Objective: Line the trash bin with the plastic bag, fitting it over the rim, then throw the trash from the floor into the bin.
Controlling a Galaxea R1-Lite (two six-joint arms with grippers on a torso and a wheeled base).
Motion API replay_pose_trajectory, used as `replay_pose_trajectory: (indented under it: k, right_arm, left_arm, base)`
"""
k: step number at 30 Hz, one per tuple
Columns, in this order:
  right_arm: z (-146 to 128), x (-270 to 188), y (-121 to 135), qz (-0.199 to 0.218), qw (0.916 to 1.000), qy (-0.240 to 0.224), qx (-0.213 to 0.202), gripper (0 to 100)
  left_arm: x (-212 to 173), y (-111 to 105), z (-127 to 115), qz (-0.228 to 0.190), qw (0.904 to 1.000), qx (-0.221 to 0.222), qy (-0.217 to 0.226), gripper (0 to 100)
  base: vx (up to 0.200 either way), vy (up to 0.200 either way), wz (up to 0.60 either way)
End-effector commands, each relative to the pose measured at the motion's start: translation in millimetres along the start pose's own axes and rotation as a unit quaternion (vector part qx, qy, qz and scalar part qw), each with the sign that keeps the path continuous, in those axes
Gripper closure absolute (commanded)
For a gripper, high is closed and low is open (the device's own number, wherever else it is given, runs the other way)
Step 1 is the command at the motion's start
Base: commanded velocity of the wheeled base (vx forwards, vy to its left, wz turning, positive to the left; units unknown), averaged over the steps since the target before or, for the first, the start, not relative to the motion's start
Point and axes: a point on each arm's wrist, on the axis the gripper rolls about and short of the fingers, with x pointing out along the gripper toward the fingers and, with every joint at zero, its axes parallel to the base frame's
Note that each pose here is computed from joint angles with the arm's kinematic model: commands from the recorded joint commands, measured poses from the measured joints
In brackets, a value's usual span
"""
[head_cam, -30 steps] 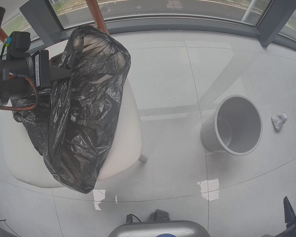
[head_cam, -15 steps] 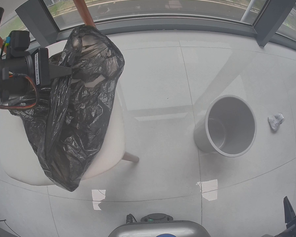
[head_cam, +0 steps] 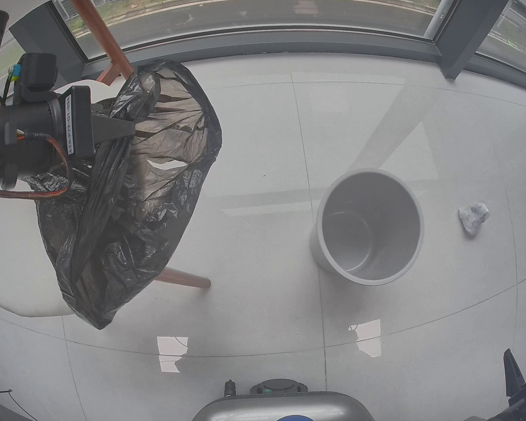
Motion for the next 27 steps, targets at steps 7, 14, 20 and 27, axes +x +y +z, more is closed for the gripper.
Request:
replay_pose_trajectory:
  k: [7, 14, 20, 27]
  right_arm:
    - [-5, 0, 0, 0.001, 1.0, 0.001, 0.0, 0]
    - [-5, 0, 0, 0.001, 1.0, 0.0, 0.0, 0]
    - [-5, 0, 0, 0.001, 1.0, 0.001, 0.0, 0]
    - [-5, 0, 0, 0.001, 1.0, 0.001, 0.0, 0]
  left_arm:
    - [0, -5, -1, -0.013, 0.9999, 0.004, 0.003, 100]
    - [1, -7, -1, -0.016, 0.9998, 0.005, 0.004, 100]
    - [0, -12, -1, -0.037, 0.9992, 0.008, 0.007, 100]
    - [1, -14, -2, -0.042, 0.999, 0.009, 0.011, 100]
  base:
    - [0.0, -0.2, 0.0]
    - [0.0, -0.2, 0.0]
    - [0.0, -0.2, 0.0]
    - [0.0, -0.2, 0.0]
